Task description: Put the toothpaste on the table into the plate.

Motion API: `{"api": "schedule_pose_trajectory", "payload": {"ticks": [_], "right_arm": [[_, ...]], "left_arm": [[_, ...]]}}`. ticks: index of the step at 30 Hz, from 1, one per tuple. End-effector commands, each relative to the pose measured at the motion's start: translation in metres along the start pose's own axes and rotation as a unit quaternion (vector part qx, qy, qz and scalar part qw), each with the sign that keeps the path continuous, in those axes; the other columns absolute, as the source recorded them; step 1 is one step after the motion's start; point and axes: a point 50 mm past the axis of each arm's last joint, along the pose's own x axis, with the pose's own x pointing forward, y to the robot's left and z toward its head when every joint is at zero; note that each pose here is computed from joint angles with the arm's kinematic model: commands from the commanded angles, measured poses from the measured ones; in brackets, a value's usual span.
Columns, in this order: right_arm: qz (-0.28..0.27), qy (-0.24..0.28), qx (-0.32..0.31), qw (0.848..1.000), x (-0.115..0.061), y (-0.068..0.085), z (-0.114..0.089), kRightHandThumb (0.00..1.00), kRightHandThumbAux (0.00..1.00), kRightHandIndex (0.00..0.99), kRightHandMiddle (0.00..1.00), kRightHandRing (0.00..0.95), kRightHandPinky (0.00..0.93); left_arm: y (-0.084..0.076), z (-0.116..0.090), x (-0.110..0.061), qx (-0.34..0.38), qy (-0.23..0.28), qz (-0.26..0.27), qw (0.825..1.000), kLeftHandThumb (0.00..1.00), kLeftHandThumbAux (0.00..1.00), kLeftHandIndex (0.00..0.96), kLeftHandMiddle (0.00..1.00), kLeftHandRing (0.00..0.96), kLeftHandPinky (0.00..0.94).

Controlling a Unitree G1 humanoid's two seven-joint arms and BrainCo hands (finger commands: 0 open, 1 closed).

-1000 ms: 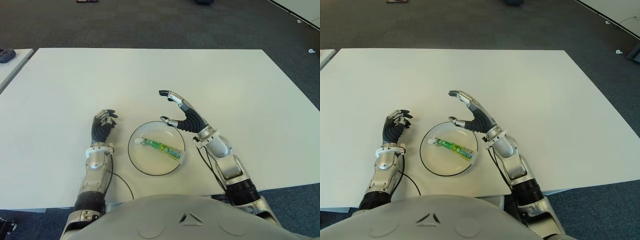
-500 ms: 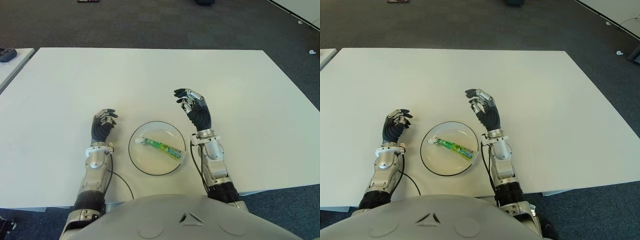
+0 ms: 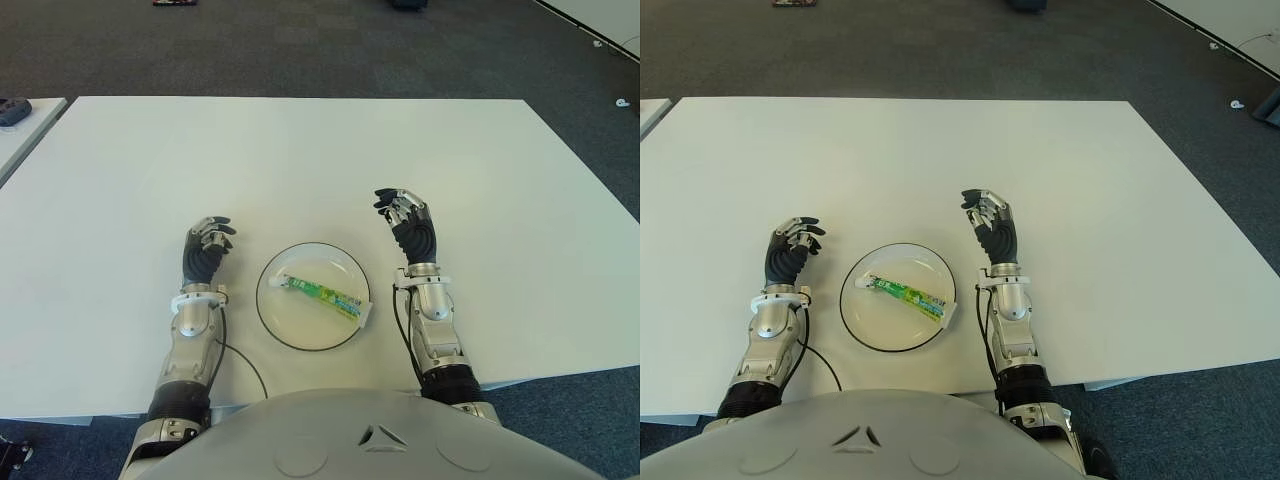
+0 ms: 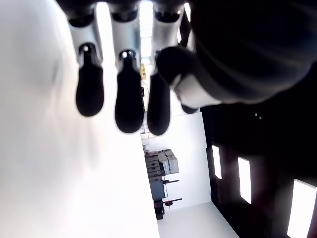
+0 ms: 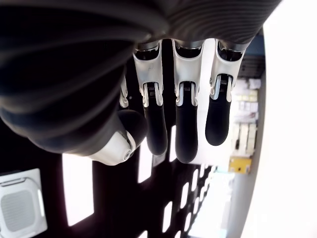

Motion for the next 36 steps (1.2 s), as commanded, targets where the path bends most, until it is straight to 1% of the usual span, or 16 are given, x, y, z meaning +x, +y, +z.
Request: {"api": "schedule_pose_trajectory", "payload": {"ticks": [1, 9, 13, 21, 27, 36], "right_arm": [[-0.011, 0.037, -0.001, 0.999, 0.000, -0.002, -0.009, 0.698, 0.733, 0.422, 0.437, 0.427, 0.425], [-0.013, 0.065, 0.005, 0.998, -0.003, -0.004, -0.016, 0.701, 0.731, 0.423, 0.457, 0.442, 0.457], [-0.013, 0.089, -0.002, 0.996, -0.004, -0.007, -0.023, 0.702, 0.731, 0.423, 0.460, 0.441, 0.450], [-0.012, 0.119, -0.008, 0.993, -0.005, -0.008, -0.030, 0.708, 0.733, 0.421, 0.447, 0.432, 0.434], [-0.011, 0.134, -0.011, 0.991, -0.005, -0.008, -0.033, 0.710, 0.733, 0.420, 0.434, 0.424, 0.430], [-0.007, 0.149, -0.015, 0.989, -0.005, -0.008, -0.037, 0.712, 0.733, 0.419, 0.431, 0.420, 0.430]], "left_arm": [[-0.001, -0.001, 0.001, 0.002, 0.003, -0.003, 1.000, 0.831, 0.683, 0.394, 0.503, 0.637, 0.603], [-0.003, 0.001, 0.001, -0.008, 0.005, -0.005, 1.000, 0.832, 0.684, 0.398, 0.494, 0.627, 0.608], [-0.004, 0.001, 0.001, -0.010, 0.007, -0.006, 1.000, 0.833, 0.683, 0.400, 0.491, 0.629, 0.607], [-0.004, 0.001, 0.001, -0.009, 0.012, -0.005, 1.000, 0.833, 0.683, 0.400, 0.492, 0.629, 0.609], [-0.004, 0.002, 0.000, -0.010, 0.005, -0.003, 1.000, 0.833, 0.683, 0.401, 0.492, 0.625, 0.601], [-0.003, 0.001, 0.002, -0.005, 0.010, -0.004, 1.000, 0.834, 0.682, 0.404, 0.491, 0.625, 0.603]]}}
